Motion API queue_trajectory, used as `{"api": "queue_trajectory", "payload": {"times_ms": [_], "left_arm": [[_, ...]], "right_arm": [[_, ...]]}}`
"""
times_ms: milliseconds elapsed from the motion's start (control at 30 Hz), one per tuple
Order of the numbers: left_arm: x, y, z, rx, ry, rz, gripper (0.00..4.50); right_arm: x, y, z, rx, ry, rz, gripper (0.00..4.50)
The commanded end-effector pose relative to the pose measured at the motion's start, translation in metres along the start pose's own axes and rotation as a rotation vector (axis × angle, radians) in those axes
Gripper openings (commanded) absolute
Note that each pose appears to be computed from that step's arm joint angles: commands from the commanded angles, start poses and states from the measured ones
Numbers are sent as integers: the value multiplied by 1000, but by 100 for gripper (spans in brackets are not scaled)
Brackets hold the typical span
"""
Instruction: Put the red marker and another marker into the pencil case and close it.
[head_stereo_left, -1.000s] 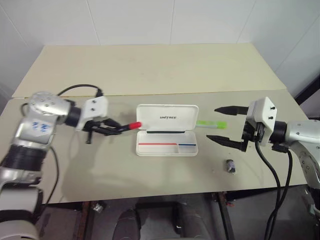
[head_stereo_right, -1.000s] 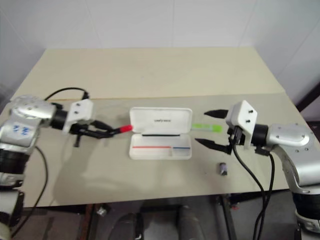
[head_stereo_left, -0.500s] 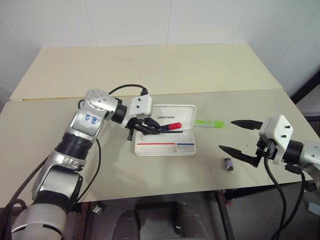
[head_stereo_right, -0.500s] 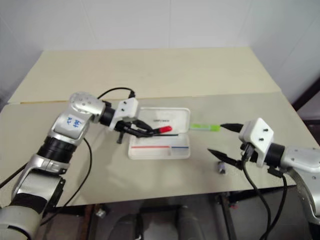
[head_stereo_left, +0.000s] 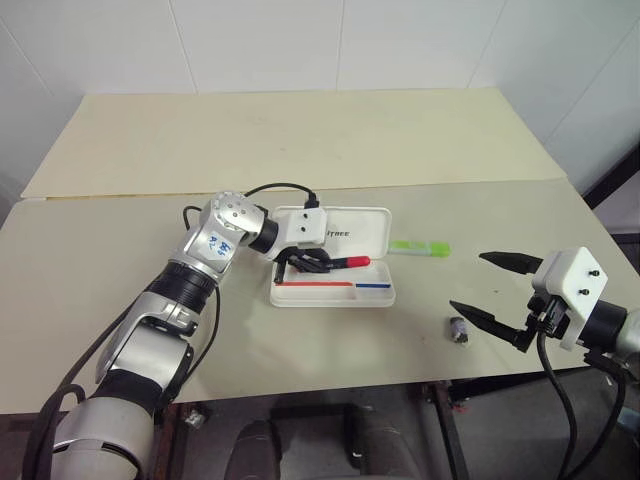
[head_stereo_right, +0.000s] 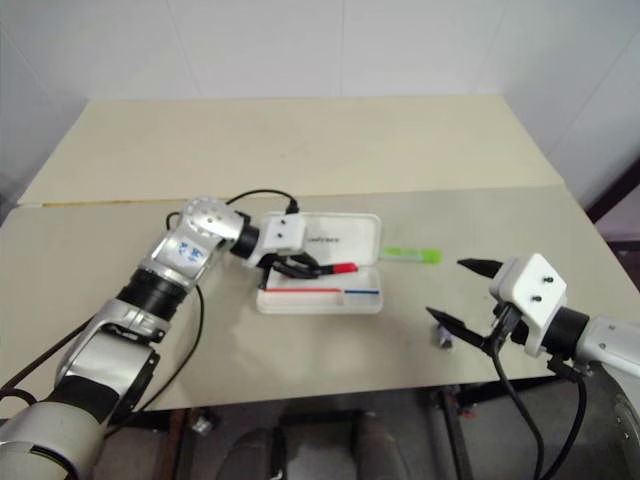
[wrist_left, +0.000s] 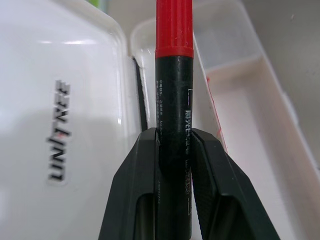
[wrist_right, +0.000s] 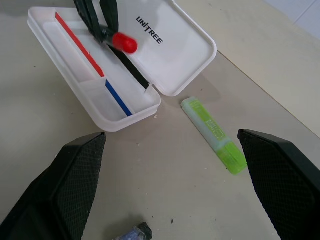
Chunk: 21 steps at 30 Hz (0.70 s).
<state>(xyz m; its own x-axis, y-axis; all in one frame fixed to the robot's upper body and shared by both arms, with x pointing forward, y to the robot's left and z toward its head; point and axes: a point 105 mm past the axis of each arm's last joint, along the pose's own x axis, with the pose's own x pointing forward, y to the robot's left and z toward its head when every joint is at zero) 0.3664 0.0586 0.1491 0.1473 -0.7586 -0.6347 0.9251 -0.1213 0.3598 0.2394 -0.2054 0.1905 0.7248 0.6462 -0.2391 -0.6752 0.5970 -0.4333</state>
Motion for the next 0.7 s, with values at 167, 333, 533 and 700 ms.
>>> {"api": "queue_trajectory", "payload": {"times_ms": [167,333,533,700], "left_arm": [[1,2,31,72,-107,-29,247],[-2,-4,41,69,-153,-49,247],[-17,-7,50,92,-221,-33,304],[-54,-4,49,131,-291,24,447]], "right_arm": [[-1,-5,14,-32,-44,-36,450],[4,-7,14,-34,-57,-25,450],[18,-11,15,-57,-67,46,450],[34,-29,6,-90,-9,160,450]]}}
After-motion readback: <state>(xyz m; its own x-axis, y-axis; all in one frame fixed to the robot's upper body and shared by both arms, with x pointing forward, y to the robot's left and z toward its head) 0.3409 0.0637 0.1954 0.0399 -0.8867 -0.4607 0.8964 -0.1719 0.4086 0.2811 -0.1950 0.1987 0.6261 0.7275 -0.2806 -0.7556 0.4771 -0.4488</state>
